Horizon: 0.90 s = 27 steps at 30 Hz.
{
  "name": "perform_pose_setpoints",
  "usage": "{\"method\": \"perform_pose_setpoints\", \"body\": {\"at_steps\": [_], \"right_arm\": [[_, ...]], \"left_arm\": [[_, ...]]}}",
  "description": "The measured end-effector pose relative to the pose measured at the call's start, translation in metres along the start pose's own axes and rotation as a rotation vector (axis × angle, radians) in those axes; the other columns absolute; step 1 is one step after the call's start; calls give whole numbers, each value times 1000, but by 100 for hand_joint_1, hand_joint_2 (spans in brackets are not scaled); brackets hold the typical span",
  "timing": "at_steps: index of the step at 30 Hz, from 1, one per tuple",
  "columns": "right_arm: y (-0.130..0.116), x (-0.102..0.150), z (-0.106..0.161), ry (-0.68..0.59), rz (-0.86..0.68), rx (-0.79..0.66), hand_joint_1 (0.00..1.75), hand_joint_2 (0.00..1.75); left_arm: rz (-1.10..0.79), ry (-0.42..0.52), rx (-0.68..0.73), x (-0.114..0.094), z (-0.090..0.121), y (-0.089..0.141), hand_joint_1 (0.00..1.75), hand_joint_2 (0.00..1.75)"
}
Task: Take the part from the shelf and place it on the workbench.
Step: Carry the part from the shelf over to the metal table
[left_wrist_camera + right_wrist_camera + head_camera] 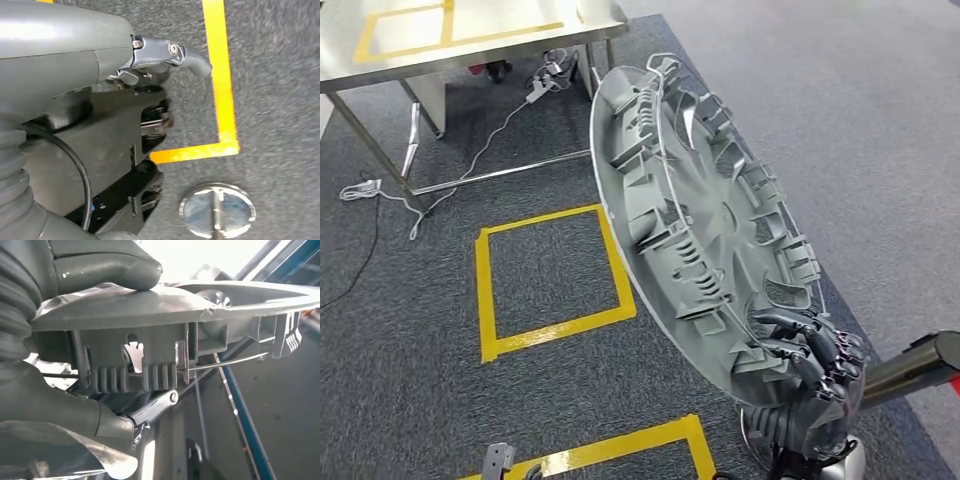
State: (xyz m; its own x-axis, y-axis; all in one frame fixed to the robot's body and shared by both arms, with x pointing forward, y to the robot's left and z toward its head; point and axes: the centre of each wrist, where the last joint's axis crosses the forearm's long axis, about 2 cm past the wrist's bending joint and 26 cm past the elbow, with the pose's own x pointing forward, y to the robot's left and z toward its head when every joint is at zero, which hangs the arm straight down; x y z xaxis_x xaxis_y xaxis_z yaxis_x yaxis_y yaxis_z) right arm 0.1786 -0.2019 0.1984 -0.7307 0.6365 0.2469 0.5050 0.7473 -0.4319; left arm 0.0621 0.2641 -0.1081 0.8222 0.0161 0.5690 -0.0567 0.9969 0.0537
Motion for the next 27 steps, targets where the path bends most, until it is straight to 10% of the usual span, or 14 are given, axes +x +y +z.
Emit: {"method": "perform_pose_setpoints", "body": {"at_steps": [27], "right_arm": [[1,-1,9,160,-157,31,175,175]], "left_arm": [[-2,4,11,-2,1,5,0,175]]}}
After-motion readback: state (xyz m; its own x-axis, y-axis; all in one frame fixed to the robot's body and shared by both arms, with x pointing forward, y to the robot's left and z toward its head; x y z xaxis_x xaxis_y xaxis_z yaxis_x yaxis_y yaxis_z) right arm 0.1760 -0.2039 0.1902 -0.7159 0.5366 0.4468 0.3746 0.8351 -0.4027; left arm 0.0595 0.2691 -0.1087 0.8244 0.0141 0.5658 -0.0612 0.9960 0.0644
